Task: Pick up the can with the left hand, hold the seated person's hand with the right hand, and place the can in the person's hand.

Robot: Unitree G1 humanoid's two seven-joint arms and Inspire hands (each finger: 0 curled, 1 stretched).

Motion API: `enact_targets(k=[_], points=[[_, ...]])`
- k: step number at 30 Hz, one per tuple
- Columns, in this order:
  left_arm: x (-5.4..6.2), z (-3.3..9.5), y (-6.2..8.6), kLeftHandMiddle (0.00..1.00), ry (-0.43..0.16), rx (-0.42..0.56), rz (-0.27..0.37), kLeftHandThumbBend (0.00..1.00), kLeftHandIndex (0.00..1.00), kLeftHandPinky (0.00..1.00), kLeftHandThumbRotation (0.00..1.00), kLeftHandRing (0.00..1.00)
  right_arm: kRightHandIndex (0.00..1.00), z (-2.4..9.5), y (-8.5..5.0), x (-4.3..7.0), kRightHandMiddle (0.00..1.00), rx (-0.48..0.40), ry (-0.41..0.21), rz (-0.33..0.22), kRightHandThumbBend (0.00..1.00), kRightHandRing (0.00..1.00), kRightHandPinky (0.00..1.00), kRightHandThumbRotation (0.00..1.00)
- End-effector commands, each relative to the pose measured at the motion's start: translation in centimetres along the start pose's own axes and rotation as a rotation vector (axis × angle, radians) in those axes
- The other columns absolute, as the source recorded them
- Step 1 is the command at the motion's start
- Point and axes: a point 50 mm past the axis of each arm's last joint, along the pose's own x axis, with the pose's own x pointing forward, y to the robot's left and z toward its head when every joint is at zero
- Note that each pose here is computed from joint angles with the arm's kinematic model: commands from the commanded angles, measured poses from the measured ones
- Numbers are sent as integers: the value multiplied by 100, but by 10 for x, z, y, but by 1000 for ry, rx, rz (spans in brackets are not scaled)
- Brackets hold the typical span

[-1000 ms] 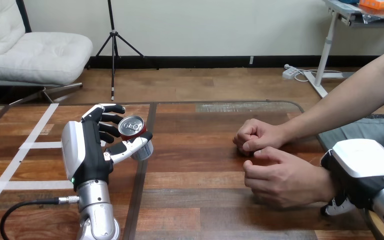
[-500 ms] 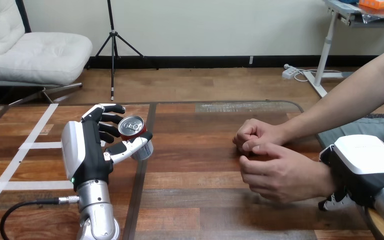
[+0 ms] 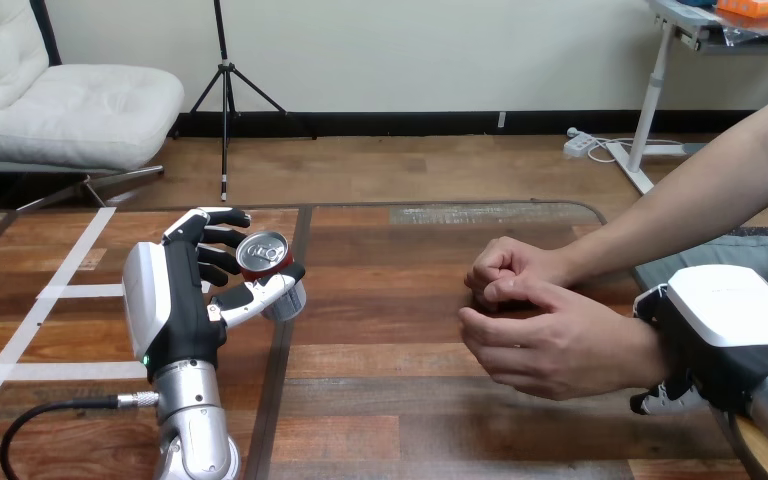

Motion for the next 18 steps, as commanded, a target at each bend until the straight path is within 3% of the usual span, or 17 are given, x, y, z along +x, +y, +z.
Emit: enact_targets(k=[1, 18], points=[[23, 26, 6, 52, -117, -52, 54, 68, 57, 40, 0, 45, 46, 10, -17, 1, 38, 28, -56, -81, 75, 26, 15, 0], [23, 26, 5, 51, -123, -48, 52, 69, 57, 40, 0, 44, 44, 38, -30, 3, 29, 8, -158, -143, 81, 16, 8, 0]])
